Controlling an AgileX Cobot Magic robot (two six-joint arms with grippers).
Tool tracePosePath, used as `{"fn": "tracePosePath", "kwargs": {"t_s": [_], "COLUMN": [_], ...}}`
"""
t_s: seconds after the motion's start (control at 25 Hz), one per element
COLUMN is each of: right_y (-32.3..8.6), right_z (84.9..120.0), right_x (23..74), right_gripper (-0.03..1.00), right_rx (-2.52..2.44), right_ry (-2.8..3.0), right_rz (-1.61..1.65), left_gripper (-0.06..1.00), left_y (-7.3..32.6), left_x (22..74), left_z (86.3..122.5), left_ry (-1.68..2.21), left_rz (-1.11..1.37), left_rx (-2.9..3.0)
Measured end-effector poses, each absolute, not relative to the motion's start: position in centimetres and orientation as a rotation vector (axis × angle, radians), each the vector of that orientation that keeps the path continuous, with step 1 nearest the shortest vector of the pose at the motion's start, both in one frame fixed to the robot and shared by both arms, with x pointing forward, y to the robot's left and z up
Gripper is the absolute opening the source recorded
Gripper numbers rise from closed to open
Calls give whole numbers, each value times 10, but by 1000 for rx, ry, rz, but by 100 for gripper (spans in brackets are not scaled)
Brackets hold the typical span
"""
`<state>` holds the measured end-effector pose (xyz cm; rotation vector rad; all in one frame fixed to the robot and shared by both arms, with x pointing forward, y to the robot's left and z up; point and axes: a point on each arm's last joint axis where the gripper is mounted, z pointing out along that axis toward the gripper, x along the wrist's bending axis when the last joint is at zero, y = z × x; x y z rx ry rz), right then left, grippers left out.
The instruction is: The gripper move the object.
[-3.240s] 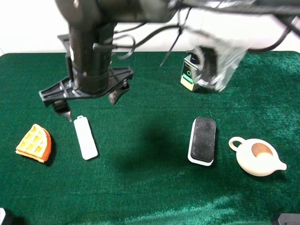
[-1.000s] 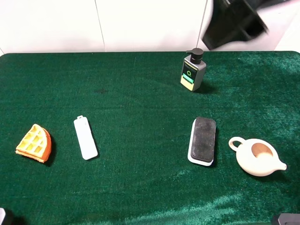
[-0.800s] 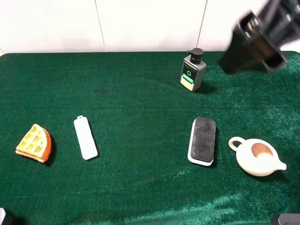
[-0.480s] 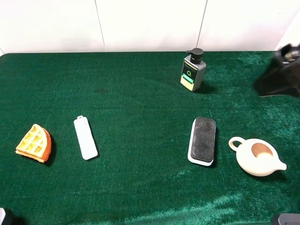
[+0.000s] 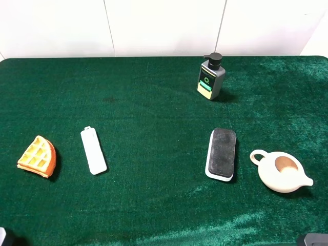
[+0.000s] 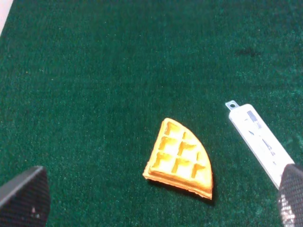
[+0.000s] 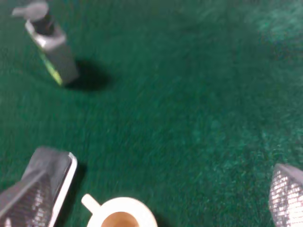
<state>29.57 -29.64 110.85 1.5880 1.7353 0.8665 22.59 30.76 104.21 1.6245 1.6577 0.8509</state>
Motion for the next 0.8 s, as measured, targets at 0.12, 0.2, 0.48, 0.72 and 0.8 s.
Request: {"fn": "tracePosePath", "kwargs": {"t_s": [0.12, 0.2, 0.48, 0.72, 0.8], "right_y": [-301, -302, -302, -301, -301], "right_z": [1093, 1082, 1056, 1056, 1056], "right_x": [272, 259, 236, 235, 235], "right_gripper": [70, 70, 70, 70, 70], "right_rx": [1594, 1592, 1584, 1584, 1585], "right_ry": [1629, 1572, 1467, 1458, 1459], "right_rz": [922, 949, 1004, 1011, 1012], "left_gripper": [98, 98, 98, 98, 98], "left_y": [308, 308, 308, 308, 308], "left_x": [226, 226, 226, 226, 226], "left_z": [1042, 1042, 1042, 1042, 1042], "left_ry": [1658, 1658, 1658, 1658, 1658], "left_rz": [851, 851, 851, 852, 851], "left_rx": [1624, 1624, 1624, 1625, 1624]}}
